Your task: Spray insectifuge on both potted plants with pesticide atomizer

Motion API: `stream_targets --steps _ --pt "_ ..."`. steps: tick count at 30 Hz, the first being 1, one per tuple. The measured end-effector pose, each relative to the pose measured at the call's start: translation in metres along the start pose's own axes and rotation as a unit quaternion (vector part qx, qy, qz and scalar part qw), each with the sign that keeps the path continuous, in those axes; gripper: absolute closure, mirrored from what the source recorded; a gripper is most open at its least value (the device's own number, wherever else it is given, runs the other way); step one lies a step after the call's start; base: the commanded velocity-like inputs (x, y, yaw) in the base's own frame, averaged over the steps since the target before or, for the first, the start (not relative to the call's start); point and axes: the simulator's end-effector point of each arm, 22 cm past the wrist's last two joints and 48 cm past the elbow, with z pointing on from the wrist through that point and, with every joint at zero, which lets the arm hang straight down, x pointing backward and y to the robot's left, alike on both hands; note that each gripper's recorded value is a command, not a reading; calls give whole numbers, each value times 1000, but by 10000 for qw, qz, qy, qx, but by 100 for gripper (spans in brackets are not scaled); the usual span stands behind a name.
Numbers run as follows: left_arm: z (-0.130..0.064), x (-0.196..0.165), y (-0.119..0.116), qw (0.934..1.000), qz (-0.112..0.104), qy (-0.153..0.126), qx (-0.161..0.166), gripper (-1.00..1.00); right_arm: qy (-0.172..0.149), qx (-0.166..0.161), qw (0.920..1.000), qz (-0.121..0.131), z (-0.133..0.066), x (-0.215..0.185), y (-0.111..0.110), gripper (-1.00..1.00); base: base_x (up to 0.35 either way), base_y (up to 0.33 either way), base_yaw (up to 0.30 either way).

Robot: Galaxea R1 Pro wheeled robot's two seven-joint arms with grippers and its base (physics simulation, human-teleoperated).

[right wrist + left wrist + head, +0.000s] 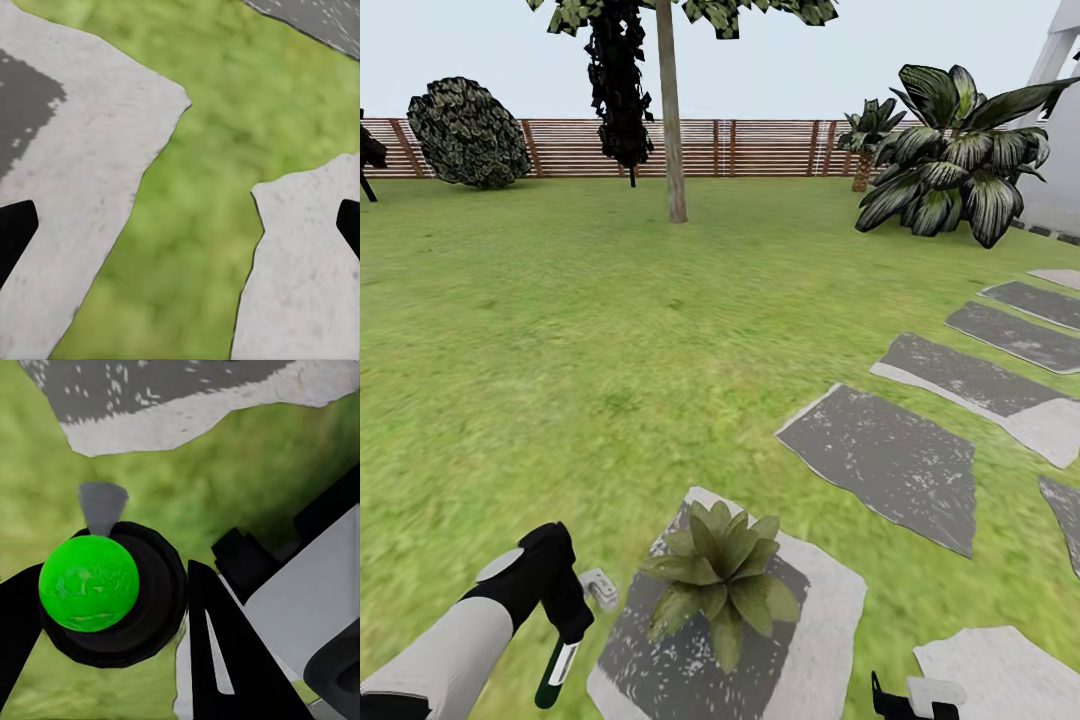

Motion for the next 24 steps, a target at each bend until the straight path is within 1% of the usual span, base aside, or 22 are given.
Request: stream_targets --steps 3,4,5,7,8,10,11,13,16,20,23,24 --pt "-7 -11 -1 9999 42 -95 3 100 -5 1 10000 0 0 0 0 -100 0 0 0" --pt "-19 -23 2 9995 117 -265 -109 100 -9 4 10000 0 0 -1 -1 -100 0 0 0" --pt "-25 -29 4 9992 160 -343 -162 100 -9 5 10000 -2 0 -1 -1 -100 0 0 0" --pt "-34 -37 3 9985 281 -424 -202 100 -8 7 10000 -3 0 -1 -1 -100 0 0 0" --pt "-38 -40 -1 9982 401 -412 -178 100 -9 10 10000 -3 0 -1 -1 -100 0 0 0" --pt "-43 -41 -7 9977 594 -309 -130 100 -9 10 10000 -3 0 -1 -1 -100 0 0 0" --pt "-49 -43 -8 9969 740 -190 -163 100 -10 9 10000 -3 0 -1 -1 -100 0 0 0" --pt "-58 -42 -6 9959 877 -7 -202 100 -11 9 10000 -3 0 -1 -1 -100 0 0 0" --pt "-67 -42 -9 9948 987 184 -170 100 -12 7 10000 -3 0 -1 -1 -100 0 0 0" --pt "-76 -52 -11 9933 1101 215 -290 100 -12 7 10000 -3 0 -1 -1 -100 0 0 0" --pt "-79 -62 -20 9919 1212 206 -306 100 -11 7 10000 -3 0 -1 -1 -100 0 0 0" --pt "-77 -60 -22 9914 1237 288 -314 100 -8 7 10000 -4 0 -1 -1 -100 0 0 0"
